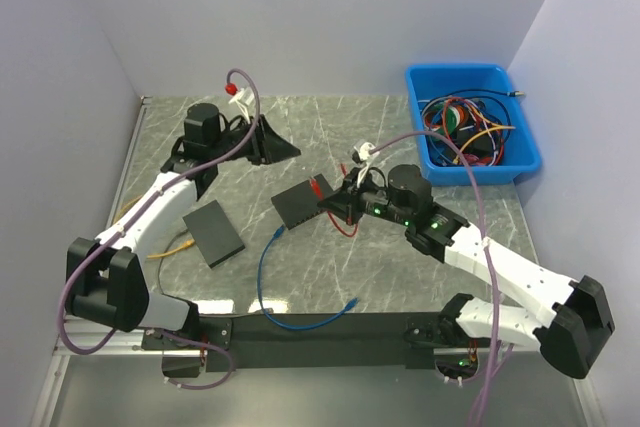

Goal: Insert the plug into the switch port

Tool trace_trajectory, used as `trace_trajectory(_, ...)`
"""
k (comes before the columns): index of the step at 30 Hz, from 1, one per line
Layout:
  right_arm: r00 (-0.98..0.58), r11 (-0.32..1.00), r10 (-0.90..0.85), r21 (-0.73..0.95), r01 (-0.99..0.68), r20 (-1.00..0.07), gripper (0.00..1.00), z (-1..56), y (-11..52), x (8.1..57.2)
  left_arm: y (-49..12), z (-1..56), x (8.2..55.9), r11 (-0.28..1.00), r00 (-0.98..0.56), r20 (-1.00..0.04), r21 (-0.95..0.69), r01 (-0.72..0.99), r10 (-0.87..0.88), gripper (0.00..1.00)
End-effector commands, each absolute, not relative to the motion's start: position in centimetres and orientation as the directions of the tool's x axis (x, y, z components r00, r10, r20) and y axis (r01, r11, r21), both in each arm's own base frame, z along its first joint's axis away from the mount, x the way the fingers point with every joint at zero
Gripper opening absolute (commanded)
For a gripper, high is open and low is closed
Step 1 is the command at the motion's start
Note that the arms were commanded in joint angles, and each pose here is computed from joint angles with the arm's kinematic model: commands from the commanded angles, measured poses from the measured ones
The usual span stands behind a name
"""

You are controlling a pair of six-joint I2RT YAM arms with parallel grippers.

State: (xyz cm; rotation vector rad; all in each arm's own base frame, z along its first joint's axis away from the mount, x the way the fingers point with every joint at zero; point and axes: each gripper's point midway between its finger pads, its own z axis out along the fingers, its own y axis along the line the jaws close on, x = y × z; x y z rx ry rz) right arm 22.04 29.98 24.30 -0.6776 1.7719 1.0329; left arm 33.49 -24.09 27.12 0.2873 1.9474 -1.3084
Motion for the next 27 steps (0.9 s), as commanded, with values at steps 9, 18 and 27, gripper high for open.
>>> trace_trajectory(9,-0.381,0.454,0.08,0.374,-0.809,-0.921,0.0,26.3,32.3,23.8,-26.6,31.0,28.9,0.242,-0.616,-0.777,-0.627,0.74,-0.131,0.48)
trace_trajectory(18,-0.371,0.446,0.115,0.381,-0.81,-0.922,0.0,28.0,32.8,24.6,-26.9,31.0,28.7,0.228,-0.619,-0.776,-0.629,0.743,-0.123,0.45)
trace_trajectory(27,-0.393,0.449,0.135,0.41,-0.794,-0.909,0.0,27.8,33.3,25.5,-27.4,30.8,28.3,0.216,-0.62,-0.777,-0.626,0.749,-0.103,0.45)
